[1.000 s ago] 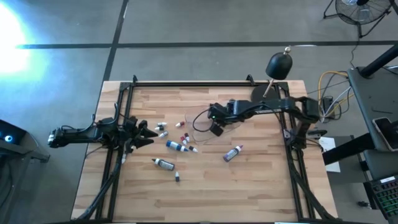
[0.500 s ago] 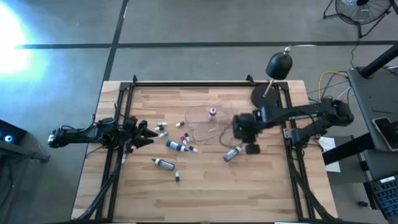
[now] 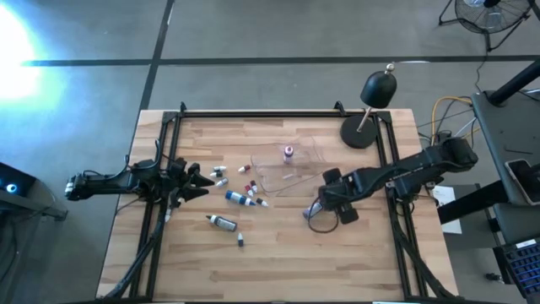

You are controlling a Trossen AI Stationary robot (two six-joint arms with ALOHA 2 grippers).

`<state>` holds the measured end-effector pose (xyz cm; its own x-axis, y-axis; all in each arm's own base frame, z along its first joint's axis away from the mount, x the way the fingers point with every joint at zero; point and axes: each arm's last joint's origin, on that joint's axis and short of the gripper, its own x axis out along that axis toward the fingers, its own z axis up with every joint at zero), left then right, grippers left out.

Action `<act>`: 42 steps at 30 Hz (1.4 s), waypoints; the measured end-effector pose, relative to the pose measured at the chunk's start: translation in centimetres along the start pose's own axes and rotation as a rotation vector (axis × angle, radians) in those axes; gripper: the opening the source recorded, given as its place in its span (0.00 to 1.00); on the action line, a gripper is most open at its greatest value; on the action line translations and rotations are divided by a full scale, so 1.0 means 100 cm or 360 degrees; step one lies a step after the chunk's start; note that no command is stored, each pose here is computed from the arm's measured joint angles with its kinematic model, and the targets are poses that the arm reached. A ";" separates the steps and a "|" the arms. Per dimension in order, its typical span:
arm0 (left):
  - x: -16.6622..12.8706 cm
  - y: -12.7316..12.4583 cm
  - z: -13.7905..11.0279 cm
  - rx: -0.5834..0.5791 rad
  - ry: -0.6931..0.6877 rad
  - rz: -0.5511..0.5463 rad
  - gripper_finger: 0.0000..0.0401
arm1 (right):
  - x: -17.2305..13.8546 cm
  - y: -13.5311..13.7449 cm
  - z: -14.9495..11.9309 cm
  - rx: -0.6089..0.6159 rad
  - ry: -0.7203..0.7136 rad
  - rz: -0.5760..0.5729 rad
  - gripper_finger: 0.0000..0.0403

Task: Pick & Place food coloring
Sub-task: Put the large purple food coloring bottle into the transparent container

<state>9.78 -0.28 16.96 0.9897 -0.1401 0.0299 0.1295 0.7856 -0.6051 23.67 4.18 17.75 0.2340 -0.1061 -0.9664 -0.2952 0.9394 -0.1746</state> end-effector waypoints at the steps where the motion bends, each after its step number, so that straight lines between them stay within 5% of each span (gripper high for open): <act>1: 0.000 0.000 0.000 0.0000 0.0000 0.0000 0.49 | 0.002 -0.001 0.001 -0.0002 -0.0036 -0.0009 0.59; 20: 0.000 0.000 0.000 0.0000 0.0000 0.0000 0.49 | 0.044 0.002 0.007 -0.0088 0.0004 -0.0003 0.54; 36: 0.000 0.000 0.000 0.0000 0.0000 0.0000 0.49 | 0.033 0.003 -0.001 0.0197 0.0038 0.0041 0.09; 42: 0.000 0.000 0.000 0.0000 0.0000 0.0000 0.49 | 0.006 0.002 -0.012 0.0436 0.0008 0.0088 0.10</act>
<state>9.78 -0.27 16.96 0.9897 -0.1399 0.0299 0.1294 0.7856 -0.6051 22.67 3.93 16.92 0.2199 -0.0530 -0.9741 -0.0459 0.9969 -0.0646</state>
